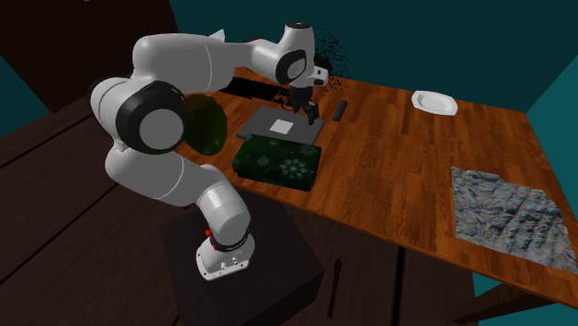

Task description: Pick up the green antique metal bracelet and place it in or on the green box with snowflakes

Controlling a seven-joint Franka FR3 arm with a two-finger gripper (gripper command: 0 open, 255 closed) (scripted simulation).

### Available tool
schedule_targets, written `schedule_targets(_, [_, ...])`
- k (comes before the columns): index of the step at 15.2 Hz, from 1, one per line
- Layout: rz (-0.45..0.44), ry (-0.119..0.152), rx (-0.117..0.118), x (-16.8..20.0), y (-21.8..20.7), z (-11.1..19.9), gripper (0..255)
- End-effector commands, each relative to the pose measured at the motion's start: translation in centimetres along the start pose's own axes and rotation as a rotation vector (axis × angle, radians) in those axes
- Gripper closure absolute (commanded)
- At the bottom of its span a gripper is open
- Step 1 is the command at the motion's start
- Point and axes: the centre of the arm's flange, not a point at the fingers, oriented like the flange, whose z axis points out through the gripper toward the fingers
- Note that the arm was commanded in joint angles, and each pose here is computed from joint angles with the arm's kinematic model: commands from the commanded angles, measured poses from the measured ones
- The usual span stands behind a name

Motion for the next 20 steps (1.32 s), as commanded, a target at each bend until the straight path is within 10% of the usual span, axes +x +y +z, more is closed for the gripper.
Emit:
schedule_targets(1, [-0.009, 0.008, 0.011, 0.7, -1.9, 0.8, 0])
schedule_targets(20, [-0.103, 0.075, 0.102, 9.4, -22.7, 7.5, 0])
